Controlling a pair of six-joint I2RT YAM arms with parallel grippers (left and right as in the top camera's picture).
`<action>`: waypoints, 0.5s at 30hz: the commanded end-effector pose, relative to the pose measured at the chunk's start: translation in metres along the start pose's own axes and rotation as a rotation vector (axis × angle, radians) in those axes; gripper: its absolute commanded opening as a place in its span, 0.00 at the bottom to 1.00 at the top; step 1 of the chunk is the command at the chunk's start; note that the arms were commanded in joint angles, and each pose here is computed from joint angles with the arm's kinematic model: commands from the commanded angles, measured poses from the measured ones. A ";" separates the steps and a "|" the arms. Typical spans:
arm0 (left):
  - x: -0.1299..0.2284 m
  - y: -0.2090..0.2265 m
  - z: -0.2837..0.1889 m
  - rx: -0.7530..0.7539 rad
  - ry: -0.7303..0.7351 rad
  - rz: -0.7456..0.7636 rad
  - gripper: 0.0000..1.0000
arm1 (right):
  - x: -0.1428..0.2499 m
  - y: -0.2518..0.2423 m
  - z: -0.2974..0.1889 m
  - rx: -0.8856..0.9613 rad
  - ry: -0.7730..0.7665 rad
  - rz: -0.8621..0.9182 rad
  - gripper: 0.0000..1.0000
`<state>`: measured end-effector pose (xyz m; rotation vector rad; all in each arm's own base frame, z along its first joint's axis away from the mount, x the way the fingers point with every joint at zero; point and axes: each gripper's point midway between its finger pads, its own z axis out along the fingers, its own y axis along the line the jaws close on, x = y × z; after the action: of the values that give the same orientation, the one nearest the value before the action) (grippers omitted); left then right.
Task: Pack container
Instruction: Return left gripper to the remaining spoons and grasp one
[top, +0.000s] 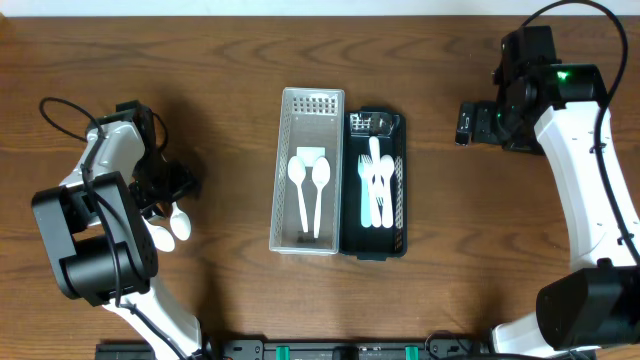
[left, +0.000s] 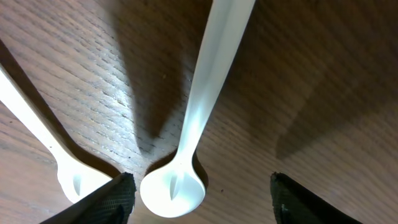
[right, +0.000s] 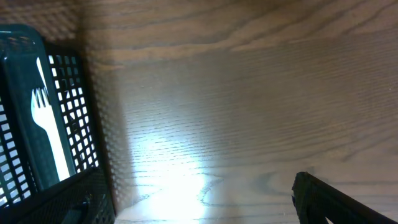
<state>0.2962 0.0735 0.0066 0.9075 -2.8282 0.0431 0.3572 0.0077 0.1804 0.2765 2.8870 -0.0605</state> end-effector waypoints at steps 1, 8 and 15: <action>0.008 0.005 0.010 -0.014 0.035 0.000 0.72 | 0.002 0.001 0.000 -0.005 0.007 -0.015 0.99; 0.015 0.008 0.023 -0.019 0.048 0.000 0.73 | 0.002 0.001 0.000 -0.006 0.007 -0.015 0.99; 0.016 0.009 0.023 -0.020 0.050 0.000 0.73 | 0.002 0.001 0.000 -0.005 0.007 -0.015 0.99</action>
<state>0.2850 0.0685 -0.0046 0.9028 -2.8065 0.0583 0.3568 0.0080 0.1803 0.2757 2.8893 -0.0583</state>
